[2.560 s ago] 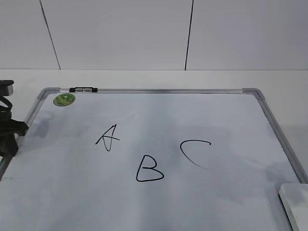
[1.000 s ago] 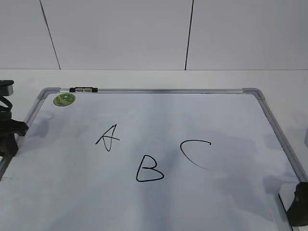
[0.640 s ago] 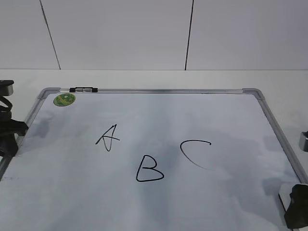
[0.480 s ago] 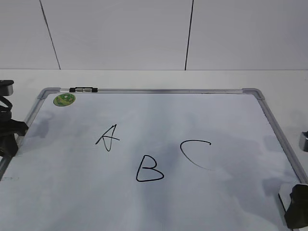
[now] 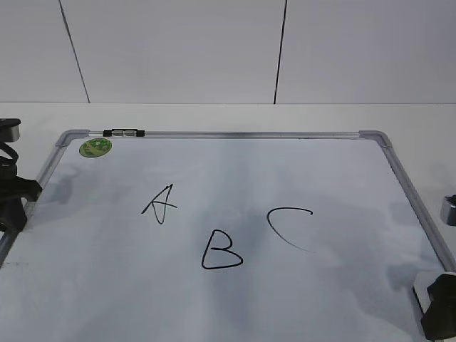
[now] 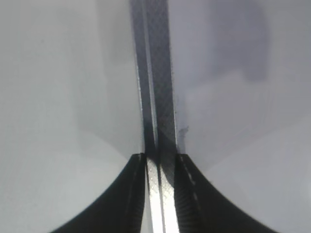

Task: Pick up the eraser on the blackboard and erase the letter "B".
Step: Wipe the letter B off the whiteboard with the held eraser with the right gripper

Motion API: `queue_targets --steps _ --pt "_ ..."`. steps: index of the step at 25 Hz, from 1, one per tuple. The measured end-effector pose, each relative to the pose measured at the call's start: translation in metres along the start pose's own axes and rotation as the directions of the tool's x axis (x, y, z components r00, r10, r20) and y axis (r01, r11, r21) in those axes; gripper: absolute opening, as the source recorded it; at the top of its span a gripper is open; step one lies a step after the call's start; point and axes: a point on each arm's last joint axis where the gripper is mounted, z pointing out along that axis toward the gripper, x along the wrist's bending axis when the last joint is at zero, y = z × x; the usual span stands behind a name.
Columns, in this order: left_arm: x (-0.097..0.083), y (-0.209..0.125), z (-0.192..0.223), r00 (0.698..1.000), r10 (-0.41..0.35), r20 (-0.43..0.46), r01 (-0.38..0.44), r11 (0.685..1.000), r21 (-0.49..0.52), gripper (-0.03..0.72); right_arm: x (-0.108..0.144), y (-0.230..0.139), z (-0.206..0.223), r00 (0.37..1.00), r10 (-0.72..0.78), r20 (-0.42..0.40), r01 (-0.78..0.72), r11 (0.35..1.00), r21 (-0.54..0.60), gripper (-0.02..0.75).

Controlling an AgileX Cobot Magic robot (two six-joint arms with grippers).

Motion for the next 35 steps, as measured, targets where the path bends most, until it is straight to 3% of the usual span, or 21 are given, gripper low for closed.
queue_targets --steps 11,15,24,31,35 --pt "0.000 0.000 0.000 1.000 0.000 0.000 0.000 1.000 0.001 0.148 0.001 -0.001 -0.002 1.000 -0.001 -0.005 0.002 0.999 0.046 0.539" --pt "0.000 0.000 0.000 1.000 0.000 0.000 0.000 1.000 0.002 0.148 0.008 0.008 -0.018 0.999 0.000 -0.047 0.004 0.996 0.093 0.538" --pt "0.000 0.000 0.000 1.000 -0.001 0.001 0.001 1.000 0.002 0.148 0.033 0.048 -0.068 0.988 -0.092 -0.125 0.081 0.993 -0.084 0.538" --pt "0.000 0.000 0.000 1.000 -0.001 0.001 0.001 1.000 0.002 0.148 0.040 0.052 -0.075 0.983 -0.105 -0.149 0.089 0.990 -0.110 0.538" --pt "0.000 0.000 0.000 1.000 -0.001 0.002 0.001 1.000 0.003 0.148 0.065 0.051 -0.075 0.967 -0.199 -0.158 0.184 0.977 -0.107 0.538"
